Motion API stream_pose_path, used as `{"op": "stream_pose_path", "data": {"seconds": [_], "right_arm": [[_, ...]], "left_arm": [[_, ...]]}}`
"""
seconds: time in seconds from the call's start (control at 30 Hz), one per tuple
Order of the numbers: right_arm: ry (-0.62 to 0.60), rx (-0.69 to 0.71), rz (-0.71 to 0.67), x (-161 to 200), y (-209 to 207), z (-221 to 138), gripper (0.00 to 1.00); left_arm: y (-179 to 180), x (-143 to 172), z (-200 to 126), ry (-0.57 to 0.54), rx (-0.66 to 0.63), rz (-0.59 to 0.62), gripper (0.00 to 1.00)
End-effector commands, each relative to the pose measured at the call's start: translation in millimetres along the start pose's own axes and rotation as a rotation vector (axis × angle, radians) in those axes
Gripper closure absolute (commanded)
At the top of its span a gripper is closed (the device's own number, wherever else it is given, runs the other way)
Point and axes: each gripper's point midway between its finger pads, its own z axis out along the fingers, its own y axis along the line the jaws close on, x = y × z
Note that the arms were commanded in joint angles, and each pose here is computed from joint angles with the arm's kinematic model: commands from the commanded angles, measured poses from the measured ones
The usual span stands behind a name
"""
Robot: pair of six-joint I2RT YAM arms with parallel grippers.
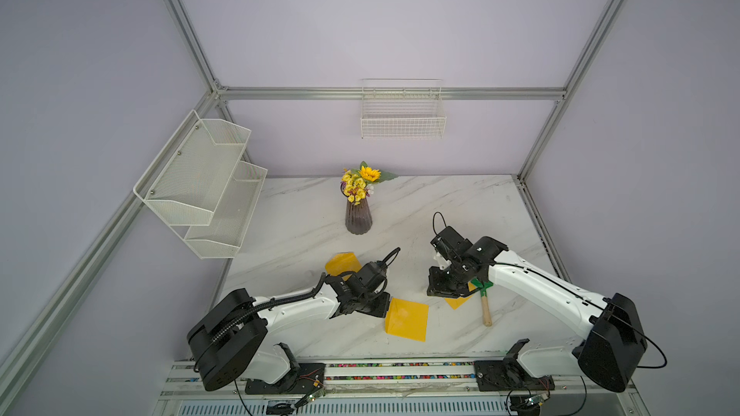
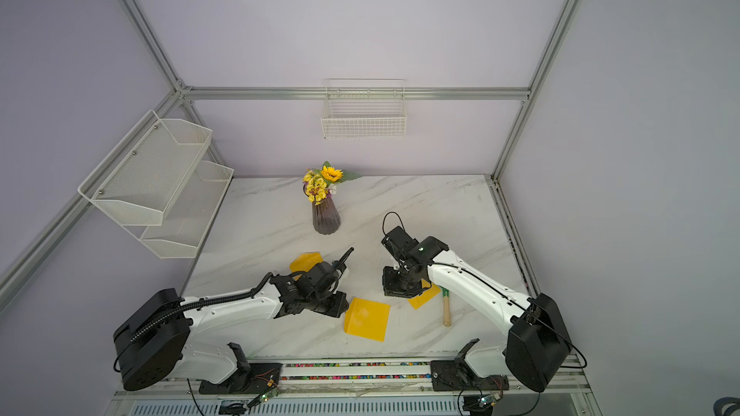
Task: Seal the envelope with a glue stick
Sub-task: Seal the envelope at the center of the board.
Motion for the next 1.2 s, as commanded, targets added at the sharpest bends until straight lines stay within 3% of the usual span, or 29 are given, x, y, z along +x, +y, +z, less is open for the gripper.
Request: {"op": "stream_pose_path", "data": {"seconds": [0.0,0.7,1.17], "right_arm": [[-0.013,0.008,-0.006,-1.6,-4.3,-2.8,1.00],[0.000,0.013,-0.004,2.2,-8.5,0.5,1.00],[0.005,0.034,-0.005,3.9,-12.7,-1.5,1.00]], "left_arm": [[-8.9,-9.7,-8.3,-0.022,0.029,0.009,0.83],[-15.7,-1.6,-10.6,-0.005,0.089,-0.019,0.79],[-9.9,8.0,-1.9,0.049,0.080,-0.012,0.90]]}}
